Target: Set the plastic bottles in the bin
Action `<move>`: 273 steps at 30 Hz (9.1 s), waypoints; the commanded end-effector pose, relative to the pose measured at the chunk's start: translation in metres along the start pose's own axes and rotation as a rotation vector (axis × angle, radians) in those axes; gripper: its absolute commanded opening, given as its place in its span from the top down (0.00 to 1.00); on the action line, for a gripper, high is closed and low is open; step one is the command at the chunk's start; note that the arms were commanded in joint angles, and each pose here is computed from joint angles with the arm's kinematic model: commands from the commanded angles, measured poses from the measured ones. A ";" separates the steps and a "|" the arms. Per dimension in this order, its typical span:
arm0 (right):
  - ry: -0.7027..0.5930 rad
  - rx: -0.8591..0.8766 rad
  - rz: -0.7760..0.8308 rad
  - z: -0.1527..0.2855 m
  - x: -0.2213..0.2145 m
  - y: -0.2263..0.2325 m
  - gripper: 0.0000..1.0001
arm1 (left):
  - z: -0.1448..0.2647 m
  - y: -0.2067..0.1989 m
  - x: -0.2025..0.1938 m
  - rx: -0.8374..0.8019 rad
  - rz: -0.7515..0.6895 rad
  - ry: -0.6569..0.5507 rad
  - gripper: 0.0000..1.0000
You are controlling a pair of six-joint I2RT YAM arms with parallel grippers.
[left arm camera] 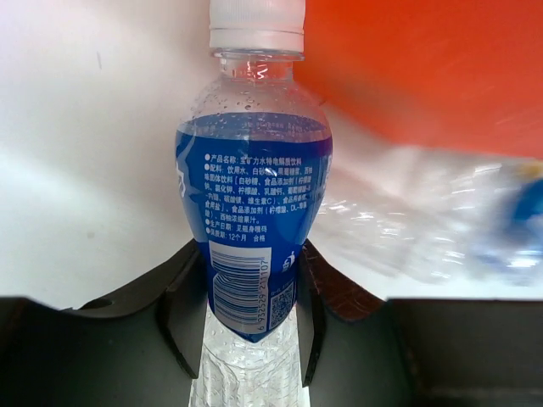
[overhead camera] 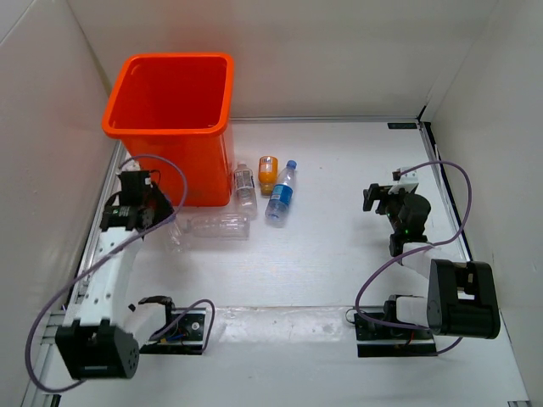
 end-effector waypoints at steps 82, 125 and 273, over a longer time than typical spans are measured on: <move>-0.068 -0.005 0.011 -0.004 0.023 -0.004 0.10 | 0.051 -0.031 -0.077 -0.138 0.509 0.093 0.00; -0.072 0.015 0.011 -0.003 0.022 -0.004 0.10 | -0.110 -0.087 -0.111 -0.092 0.757 0.310 0.87; 1.231 0.791 -0.943 -0.067 0.013 0.249 0.78 | 0.183 0.057 0.030 -0.062 -0.268 -0.659 0.00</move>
Point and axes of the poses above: each gripper's point midway between its finger pads, its own z axis back along the fingers, its own y axis along the line the jaws close on, x = y × z, the point moved 1 cm from there along z, back along the fingers, and after that the axes turned 1 degree about z, right-handed, at the moved point
